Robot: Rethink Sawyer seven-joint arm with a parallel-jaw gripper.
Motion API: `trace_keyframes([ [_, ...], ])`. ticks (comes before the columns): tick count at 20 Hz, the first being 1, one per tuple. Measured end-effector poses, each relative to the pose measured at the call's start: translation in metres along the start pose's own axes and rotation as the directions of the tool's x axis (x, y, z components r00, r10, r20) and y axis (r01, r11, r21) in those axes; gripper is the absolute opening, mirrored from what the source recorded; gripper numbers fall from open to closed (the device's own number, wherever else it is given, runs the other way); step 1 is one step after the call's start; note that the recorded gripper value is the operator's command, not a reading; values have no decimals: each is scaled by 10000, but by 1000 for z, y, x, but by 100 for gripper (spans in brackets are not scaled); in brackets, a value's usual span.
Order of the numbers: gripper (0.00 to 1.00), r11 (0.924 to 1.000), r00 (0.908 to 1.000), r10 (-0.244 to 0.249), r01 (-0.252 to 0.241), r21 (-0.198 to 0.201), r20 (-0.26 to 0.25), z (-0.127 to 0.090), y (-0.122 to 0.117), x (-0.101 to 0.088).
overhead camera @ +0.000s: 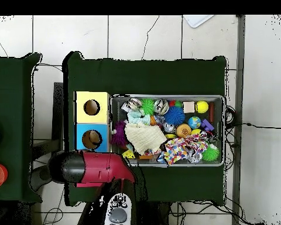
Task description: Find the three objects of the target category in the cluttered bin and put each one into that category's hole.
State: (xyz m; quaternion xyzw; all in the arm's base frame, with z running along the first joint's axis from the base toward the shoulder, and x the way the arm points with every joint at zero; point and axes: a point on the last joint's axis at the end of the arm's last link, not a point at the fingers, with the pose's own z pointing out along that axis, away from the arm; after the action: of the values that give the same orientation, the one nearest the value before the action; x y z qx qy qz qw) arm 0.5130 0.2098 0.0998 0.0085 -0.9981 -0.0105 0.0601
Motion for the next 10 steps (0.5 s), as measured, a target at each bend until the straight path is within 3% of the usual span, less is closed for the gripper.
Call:
trace_keyframes([
  [10,100,10000,9993,31,-29,40,-378,6,6,23],
])
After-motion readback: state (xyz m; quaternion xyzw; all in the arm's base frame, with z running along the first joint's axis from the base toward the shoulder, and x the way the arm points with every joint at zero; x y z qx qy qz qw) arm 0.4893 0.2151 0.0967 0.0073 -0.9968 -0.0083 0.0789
